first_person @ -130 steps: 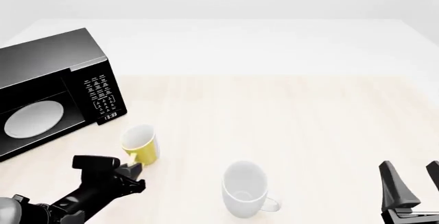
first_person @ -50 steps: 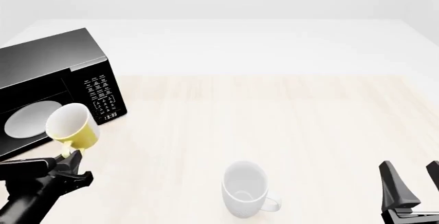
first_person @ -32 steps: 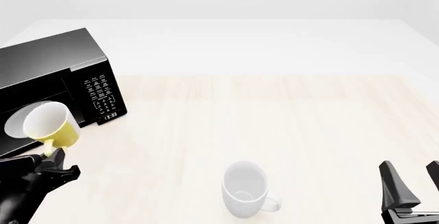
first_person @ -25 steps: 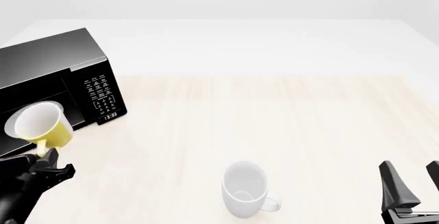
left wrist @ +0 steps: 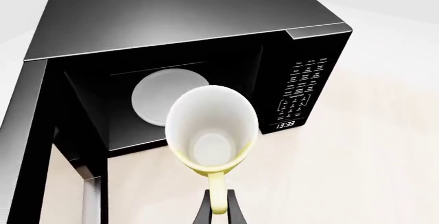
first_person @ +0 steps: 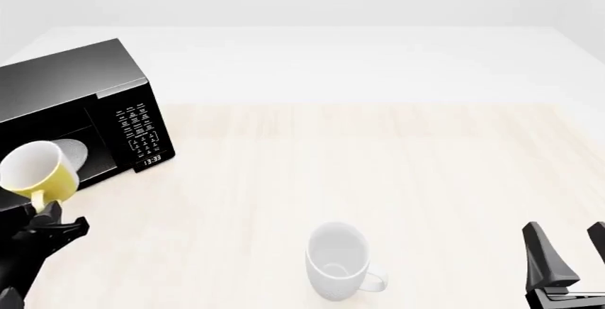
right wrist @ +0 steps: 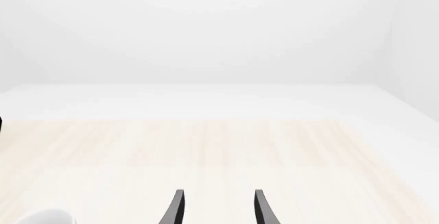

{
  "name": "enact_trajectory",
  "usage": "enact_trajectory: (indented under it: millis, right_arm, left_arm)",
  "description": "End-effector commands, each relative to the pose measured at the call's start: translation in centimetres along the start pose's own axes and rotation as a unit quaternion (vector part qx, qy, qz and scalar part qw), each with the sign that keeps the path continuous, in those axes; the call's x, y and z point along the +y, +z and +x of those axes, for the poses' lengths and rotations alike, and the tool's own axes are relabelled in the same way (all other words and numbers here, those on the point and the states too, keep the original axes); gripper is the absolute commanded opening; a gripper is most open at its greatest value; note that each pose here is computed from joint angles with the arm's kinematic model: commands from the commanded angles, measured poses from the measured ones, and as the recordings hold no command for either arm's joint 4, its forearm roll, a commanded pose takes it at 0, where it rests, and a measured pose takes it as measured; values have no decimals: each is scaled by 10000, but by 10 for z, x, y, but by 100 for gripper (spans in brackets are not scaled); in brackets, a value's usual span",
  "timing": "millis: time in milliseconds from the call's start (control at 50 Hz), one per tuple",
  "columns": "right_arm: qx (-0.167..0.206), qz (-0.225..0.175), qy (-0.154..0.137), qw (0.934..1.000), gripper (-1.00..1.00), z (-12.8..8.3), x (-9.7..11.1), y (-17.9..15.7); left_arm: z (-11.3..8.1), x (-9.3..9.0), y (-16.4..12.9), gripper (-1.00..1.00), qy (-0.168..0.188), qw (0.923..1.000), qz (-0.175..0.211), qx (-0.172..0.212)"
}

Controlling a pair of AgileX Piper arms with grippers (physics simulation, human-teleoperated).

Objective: Put the yellow and white mug in the microwave and close it.

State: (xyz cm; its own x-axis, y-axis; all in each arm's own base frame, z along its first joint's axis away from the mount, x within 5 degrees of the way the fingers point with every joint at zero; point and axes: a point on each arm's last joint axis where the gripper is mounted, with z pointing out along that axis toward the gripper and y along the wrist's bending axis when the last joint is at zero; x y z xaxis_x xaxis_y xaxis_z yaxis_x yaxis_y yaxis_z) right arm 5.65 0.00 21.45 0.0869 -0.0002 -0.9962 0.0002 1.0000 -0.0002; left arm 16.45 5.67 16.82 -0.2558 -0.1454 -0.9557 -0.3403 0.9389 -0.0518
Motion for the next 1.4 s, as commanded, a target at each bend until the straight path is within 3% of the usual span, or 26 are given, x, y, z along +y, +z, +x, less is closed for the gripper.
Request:
enact_trajectory:
  millis: [20, 820, 1400]
  right_arm:
    - [0, 0, 0, 10000, 100, 0, 0, 0]
    - [1, -1, 1, 10000, 100, 0, 0, 0]
    - [1, 0, 0, 10000, 100, 0, 0, 0]
  left_arm:
    - [-3, 5, 14, -100, -25, 9999, -132, -1]
    - [5, 12, 54, -100, -175, 9993, -254, 201]
    - [-1, 19, 72, -100, -251, 9989, -382, 120]
